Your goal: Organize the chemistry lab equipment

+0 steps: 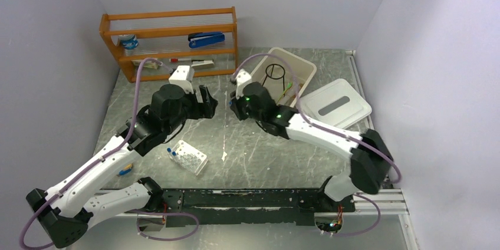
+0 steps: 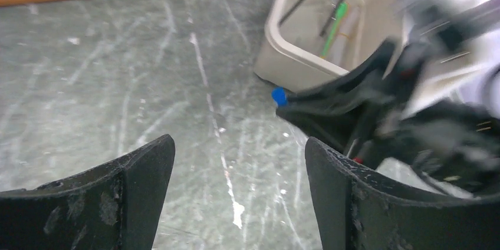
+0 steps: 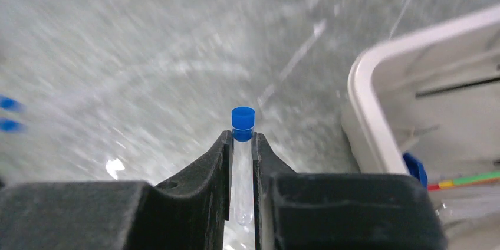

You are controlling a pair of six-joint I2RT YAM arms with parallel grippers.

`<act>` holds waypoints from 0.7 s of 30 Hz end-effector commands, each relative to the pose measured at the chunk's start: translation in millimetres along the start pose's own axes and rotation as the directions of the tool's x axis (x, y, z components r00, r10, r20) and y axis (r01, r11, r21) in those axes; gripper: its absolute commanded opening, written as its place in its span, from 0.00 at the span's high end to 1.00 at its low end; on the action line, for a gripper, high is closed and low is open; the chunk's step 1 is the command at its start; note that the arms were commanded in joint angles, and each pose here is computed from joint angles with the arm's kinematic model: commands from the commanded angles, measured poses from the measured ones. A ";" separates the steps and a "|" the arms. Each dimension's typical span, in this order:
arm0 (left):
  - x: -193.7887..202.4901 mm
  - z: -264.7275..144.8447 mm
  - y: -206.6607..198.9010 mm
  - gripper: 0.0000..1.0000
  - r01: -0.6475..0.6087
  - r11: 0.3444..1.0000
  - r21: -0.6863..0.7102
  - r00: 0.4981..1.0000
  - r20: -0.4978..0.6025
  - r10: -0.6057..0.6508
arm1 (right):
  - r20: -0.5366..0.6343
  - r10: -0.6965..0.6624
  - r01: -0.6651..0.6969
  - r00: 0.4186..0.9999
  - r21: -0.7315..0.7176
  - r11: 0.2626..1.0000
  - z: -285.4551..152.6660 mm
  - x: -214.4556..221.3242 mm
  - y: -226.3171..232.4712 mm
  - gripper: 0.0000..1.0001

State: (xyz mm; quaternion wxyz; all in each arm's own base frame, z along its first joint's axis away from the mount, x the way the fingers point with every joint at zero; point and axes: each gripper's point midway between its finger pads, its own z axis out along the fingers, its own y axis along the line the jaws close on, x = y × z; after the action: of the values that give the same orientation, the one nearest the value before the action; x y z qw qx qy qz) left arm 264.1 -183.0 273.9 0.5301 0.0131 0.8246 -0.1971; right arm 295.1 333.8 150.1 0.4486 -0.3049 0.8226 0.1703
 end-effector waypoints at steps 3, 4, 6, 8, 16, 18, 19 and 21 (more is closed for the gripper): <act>-3.5 -5.6 -59.7 0.13 0.122 0.948 0.293 0.993 -0.045 -0.113 | 0.358 0.324 -0.288 0.875 -0.152 0.945 -54.4 -105.7 11.9 0.86; -2.5 -5.5 -66.0 0.13 0.129 0.937 0.324 0.992 -0.054 -0.117 | 0.378 0.366 -0.321 0.850 -0.178 0.930 -61.2 -113.5 13.0 0.86; -0.1 -4.9 -78.7 0.14 0.136 0.913 0.385 0.990 -0.072 -0.118 | 0.396 0.442 -0.371 0.805 -0.246 0.895 -72.3 -125.4 18.9 0.86; 1.6 -3.8 -87.7 0.15 0.151 0.892 0.426 0.988 -0.086 -0.126 | 0.403 0.502 -0.402 0.765 -0.309 0.862 -81.9 -134.8 24.8 0.85; -0.9 3.6 -88.0 0.32 0.130 0.891 0.435 0.991 -0.040 -0.125 | 0.367 0.610 -0.467 0.702 -0.408 0.784 -99.6 -144.4 34.4 0.84; 2.6 2.9 -90.0 0.36 0.116 0.883 0.454 0.993 -0.043 -0.109 | 0.360 0.623 -0.480 0.694 -0.413 0.774 -101.4 -144.9 34.0 0.83; 4.6 2.6 -91.4 0.40 0.109 0.878 0.465 0.994 -0.045 -0.100 | 0.358 0.625 -0.481 0.693 -0.416 0.772 -102.3 -145.1 34.5 0.83; 5.7 1.2 -93.0 0.47 0.092 0.871 0.482 0.996 -0.038 -0.084 | 0.350 0.630 -0.489 0.693 -0.414 0.768 -101.4 -144.6 34.4 0.83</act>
State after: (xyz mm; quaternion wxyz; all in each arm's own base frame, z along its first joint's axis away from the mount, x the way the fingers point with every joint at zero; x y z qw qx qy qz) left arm 244.7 -261.6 283.2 0.4781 0.0788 0.7819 -0.3922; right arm 274.5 354.0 311.2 0.5179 -0.0643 0.7207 0.4564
